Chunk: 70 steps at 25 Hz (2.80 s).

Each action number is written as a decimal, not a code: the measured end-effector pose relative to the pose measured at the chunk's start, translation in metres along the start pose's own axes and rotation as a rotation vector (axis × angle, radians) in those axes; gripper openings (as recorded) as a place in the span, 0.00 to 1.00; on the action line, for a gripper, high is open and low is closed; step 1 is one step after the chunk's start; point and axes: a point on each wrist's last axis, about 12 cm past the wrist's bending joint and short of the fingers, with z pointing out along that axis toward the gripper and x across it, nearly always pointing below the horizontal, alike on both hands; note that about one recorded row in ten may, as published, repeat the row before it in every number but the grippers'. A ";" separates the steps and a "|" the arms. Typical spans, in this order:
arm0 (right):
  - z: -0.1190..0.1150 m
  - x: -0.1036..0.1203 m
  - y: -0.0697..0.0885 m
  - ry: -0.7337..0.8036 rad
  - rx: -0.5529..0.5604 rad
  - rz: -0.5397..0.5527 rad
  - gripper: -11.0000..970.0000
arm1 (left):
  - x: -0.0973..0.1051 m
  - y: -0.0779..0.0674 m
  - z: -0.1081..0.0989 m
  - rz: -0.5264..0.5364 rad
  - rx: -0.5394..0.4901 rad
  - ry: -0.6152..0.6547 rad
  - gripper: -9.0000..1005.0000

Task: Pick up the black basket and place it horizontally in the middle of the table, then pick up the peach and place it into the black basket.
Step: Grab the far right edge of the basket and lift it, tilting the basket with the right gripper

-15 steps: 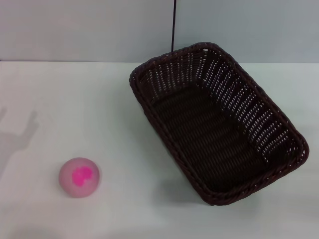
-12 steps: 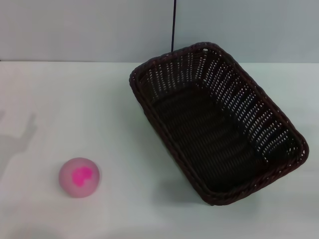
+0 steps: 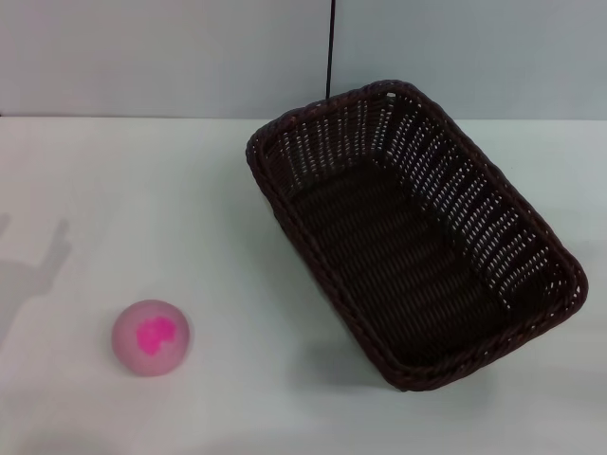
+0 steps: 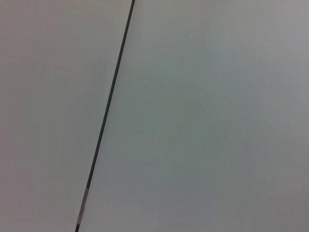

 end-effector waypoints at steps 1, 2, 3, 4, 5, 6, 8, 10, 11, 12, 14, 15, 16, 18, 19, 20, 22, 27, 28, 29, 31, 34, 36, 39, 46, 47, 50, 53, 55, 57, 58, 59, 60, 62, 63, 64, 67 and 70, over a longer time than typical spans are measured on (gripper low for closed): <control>0.001 -0.004 -0.002 0.018 -0.017 0.000 0.63 | 0.000 0.000 0.000 0.000 0.000 0.000 0.81; 0.002 -0.011 -0.005 0.046 -0.039 -0.001 0.63 | 0.001 -0.001 0.001 0.001 -0.008 -0.004 0.81; 0.003 -0.018 -0.008 0.089 -0.067 0.006 0.63 | 0.001 -0.001 0.001 0.001 -0.008 -0.004 0.81; 0.005 -0.025 -0.011 0.132 -0.089 0.015 0.63 | 0.001 -0.001 0.004 0.001 -0.003 -0.003 0.81; 0.008 -0.036 -0.014 0.188 -0.113 0.028 0.63 | 0.001 -0.001 0.004 0.001 -0.003 -0.003 0.81; 0.012 -0.046 -0.017 0.254 -0.132 0.039 0.63 | 0.001 -0.001 0.004 0.001 -0.003 -0.003 0.81; 0.021 -0.065 -0.019 0.372 -0.158 0.062 0.63 | 0.001 -0.001 0.007 0.002 0.009 -0.002 0.81; 0.033 -0.087 -0.016 0.481 -0.177 0.053 0.62 | 0.000 -0.002 0.008 -0.001 0.005 -0.012 0.81; 0.039 -0.097 -0.013 0.534 -0.185 0.051 0.62 | 0.001 -0.003 0.009 -0.002 0.006 -0.014 0.81; 0.045 -0.106 -0.010 0.585 -0.192 0.049 0.62 | 0.001 -0.003 0.009 -0.003 0.007 -0.013 0.81; 0.058 -0.121 -0.006 0.699 -0.192 0.080 0.62 | 0.001 -0.004 0.010 -0.003 0.012 -0.010 0.81; 0.065 -0.125 -0.004 0.755 -0.192 0.103 0.62 | 0.001 -0.004 0.011 -0.005 0.014 -0.010 0.81; 0.074 -0.128 -0.004 0.823 -0.188 0.134 0.62 | 0.001 -0.004 0.011 -0.008 0.016 -0.011 0.81; 0.093 -0.131 -0.003 0.949 -0.178 0.182 0.62 | 0.001 -0.005 0.011 -0.011 0.018 -0.015 0.81; 0.101 -0.128 -0.003 1.007 -0.167 0.207 0.61 | 0.001 -0.005 0.011 -0.013 0.020 -0.018 0.81; 0.111 -0.126 -0.002 1.051 -0.166 0.221 0.61 | 0.001 -0.006 0.011 -0.015 0.021 -0.018 0.81; 0.127 -0.118 0.000 1.102 -0.170 0.239 0.61 | 0.001 -0.006 0.010 -0.019 0.022 -0.020 0.81; 0.159 -0.089 0.005 1.148 -0.208 0.271 0.61 | 0.001 -0.009 0.008 -0.028 0.025 -0.029 0.81; 0.167 -0.080 0.006 1.164 -0.216 0.278 0.61 | 0.001 -0.010 0.008 -0.029 0.025 -0.029 0.81; 0.172 -0.073 0.008 1.179 -0.222 0.280 0.60 | 0.002 -0.010 0.008 -0.030 0.025 -0.028 0.81; 0.183 -0.057 0.012 1.215 -0.227 0.277 0.60 | 0.002 -0.010 0.008 -0.031 0.026 -0.028 0.81; 0.197 -0.040 0.019 1.257 -0.211 0.239 0.60 | 0.002 -0.011 0.008 -0.033 0.029 -0.031 0.81; 0.205 -0.031 0.023 1.280 -0.194 0.210 0.60 | 0.002 -0.011 0.007 -0.033 0.029 -0.030 0.81; 0.215 -0.020 0.031 1.304 -0.198 0.191 0.59 | 0.002 -0.011 0.007 -0.033 0.028 -0.030 0.81; 0.227 0.003 0.044 1.332 -0.208 0.181 0.59 | 0.003 -0.010 0.001 -0.034 0.015 -0.017 0.81; 0.227 0.006 0.046 1.338 -0.208 0.174 0.59 | 0.003 -0.010 0.001 -0.034 0.015 -0.017 0.81; 0.229 0.016 0.051 1.350 -0.199 0.148 0.58 | 0.003 -0.010 0.001 -0.034 0.015 -0.016 0.81; 0.230 0.023 0.054 1.373 -0.178 0.122 0.58 | 0.003 -0.010 0.002 -0.035 0.016 -0.018 0.81; 0.231 0.025 0.056 1.382 -0.174 0.107 0.58 | 0.003 -0.011 0.003 -0.037 0.018 -0.024 0.81; 0.232 0.026 0.059 1.386 -0.187 0.088 0.57 | 0.002 -0.011 0.002 -0.037 0.017 -0.024 0.81; 0.232 0.026 0.059 1.386 -0.187 0.088 0.57 | 0.002 -0.011 0.002 -0.037 0.017 -0.024 0.81; 0.232 0.026 0.061 1.383 -0.193 0.077 0.57 | 0.003 -0.011 0.002 -0.037 0.016 -0.024 0.81; 0.232 0.026 0.063 1.379 -0.198 0.066 0.53 | 0.003 -0.011 0.002 -0.037 0.015 -0.023 0.81; 0.233 0.024 0.065 1.364 -0.202 0.040 0.44 | 0.003 -0.011 0.002 -0.038 0.014 -0.021 0.81; 0.233 0.022 0.065 1.356 -0.203 0.029 0.39 | 0.003 -0.011 0.001 -0.038 0.013 -0.020 0.81; 0.234 0.021 0.066 1.353 -0.205 0.022 0.35 | 0.003 -0.011 0.001 -0.038 0.012 -0.020 0.81; 0.234 0.017 0.068 1.364 -0.220 -0.005 0.27 | 0.003 -0.011 0.000 -0.038 0.011 -0.019 0.81; 0.234 0.010 0.072 1.396 -0.250 -0.075 0.19 | 0.003 -0.010 -0.002 -0.037 0.002 -0.018 0.81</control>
